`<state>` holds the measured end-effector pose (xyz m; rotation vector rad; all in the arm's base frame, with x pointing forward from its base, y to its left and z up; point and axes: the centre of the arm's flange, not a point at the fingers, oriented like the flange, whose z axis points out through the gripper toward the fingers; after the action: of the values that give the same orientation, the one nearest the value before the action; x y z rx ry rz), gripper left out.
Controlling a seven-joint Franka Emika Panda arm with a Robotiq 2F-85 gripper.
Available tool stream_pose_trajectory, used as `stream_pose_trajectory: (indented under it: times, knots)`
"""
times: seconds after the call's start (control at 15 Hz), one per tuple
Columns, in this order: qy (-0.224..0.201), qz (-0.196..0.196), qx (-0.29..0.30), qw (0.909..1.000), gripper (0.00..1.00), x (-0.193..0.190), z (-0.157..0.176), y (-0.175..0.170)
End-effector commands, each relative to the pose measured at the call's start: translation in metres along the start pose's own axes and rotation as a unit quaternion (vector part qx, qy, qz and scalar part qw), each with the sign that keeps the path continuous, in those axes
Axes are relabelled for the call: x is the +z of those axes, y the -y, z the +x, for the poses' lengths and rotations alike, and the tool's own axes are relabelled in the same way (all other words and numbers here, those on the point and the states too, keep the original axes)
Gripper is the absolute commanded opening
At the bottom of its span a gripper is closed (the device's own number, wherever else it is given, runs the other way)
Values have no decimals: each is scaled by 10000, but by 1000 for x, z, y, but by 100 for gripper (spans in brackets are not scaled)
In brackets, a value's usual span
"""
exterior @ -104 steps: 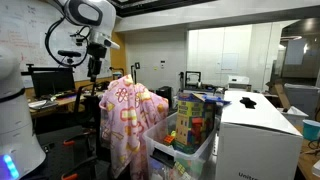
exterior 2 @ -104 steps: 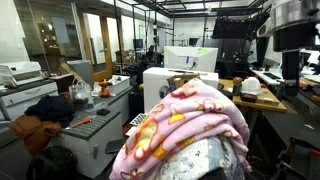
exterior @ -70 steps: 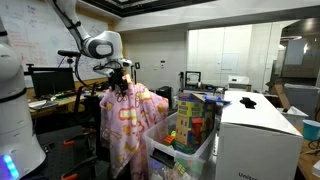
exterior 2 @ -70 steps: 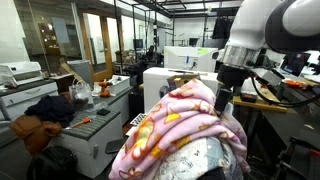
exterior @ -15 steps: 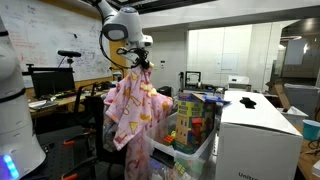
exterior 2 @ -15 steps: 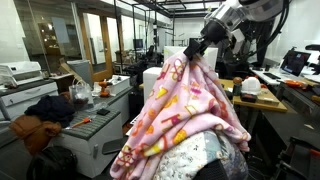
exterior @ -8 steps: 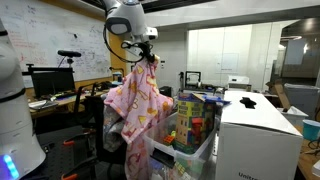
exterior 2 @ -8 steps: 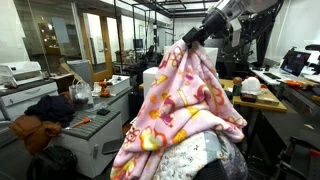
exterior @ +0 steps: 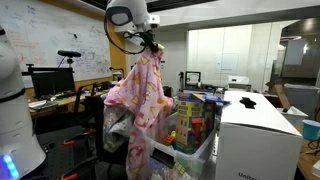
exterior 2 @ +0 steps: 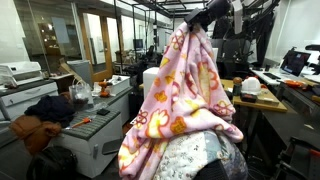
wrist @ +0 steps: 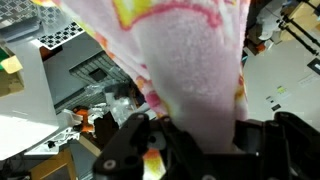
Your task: Place the pink fleece blanket on the clear storage bin
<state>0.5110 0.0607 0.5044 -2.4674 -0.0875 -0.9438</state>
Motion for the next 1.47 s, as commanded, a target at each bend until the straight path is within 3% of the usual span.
stream_pose_trajectory:
  times: [0.0,0.47,0.73,0.8,1.2,1.4]
  knots:
    - [-343,73,301,9989,0,-42,21,29]
    - [-733,-50,686,9949,0,-88,37,53]
    - [-749,-560,850,9920,0,-98,40,50]
    - [-714,-715,881,9910,0,-77,55,5]
    - [-813,-1851,1241,9715,0,-77,70,-100]
    - [-937,-2235,1379,9603,0,-73,78,-129]
